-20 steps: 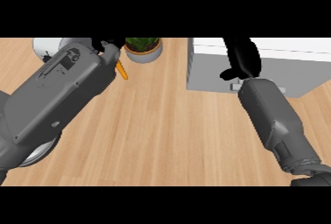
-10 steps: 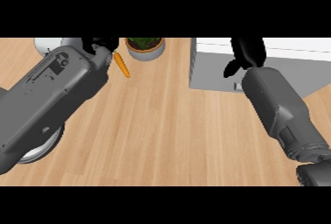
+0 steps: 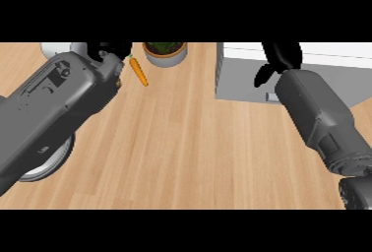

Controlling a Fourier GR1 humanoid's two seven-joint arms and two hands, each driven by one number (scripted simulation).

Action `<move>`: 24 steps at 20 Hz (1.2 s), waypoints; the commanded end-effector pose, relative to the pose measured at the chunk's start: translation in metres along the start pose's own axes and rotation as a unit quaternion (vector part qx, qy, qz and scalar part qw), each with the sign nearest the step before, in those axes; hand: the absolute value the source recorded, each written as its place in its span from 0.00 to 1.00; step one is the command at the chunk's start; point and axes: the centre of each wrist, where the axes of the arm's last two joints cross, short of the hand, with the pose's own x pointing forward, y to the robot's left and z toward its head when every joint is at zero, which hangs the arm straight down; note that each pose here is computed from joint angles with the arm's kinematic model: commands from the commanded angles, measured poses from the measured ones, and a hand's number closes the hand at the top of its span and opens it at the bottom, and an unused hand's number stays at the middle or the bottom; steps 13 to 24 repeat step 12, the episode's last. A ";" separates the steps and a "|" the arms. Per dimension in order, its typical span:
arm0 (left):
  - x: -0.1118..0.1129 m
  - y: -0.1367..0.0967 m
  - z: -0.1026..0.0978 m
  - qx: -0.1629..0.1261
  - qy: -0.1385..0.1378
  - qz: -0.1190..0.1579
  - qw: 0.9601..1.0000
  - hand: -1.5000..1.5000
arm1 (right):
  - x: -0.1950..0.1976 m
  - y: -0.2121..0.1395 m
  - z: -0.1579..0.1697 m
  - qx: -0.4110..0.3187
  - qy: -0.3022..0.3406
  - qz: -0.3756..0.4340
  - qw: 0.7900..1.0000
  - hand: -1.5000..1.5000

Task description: Pick up the can, place it into the drawer and close the drawer

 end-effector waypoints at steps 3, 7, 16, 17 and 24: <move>-0.005 -0.006 0.008 -0.010 0.001 0.004 1.000 0.00 | 0.028 -0.020 -0.022 -0.041 0.022 -0.203 0.978 0.00; -0.010 0.016 0.002 0.012 0.010 -0.007 1.000 0.00 | 0.029 -0.020 -0.022 -0.043 0.034 -0.316 0.947 0.00; -0.003 0.008 0.016 -0.009 0.005 0.003 1.000 0.00 | 0.020 -0.022 -0.022 -0.051 0.048 -0.346 0.935 0.00; -0.003 0.008 0.016 -0.009 0.005 0.003 1.000 0.00 | 0.020 -0.022 -0.022 -0.051 0.048 -0.346 0.935 0.00; -0.003 0.008 0.016 -0.009 0.005 0.003 1.000 0.00 | 0.020 -0.022 -0.022 -0.051 0.048 -0.346 0.935 0.00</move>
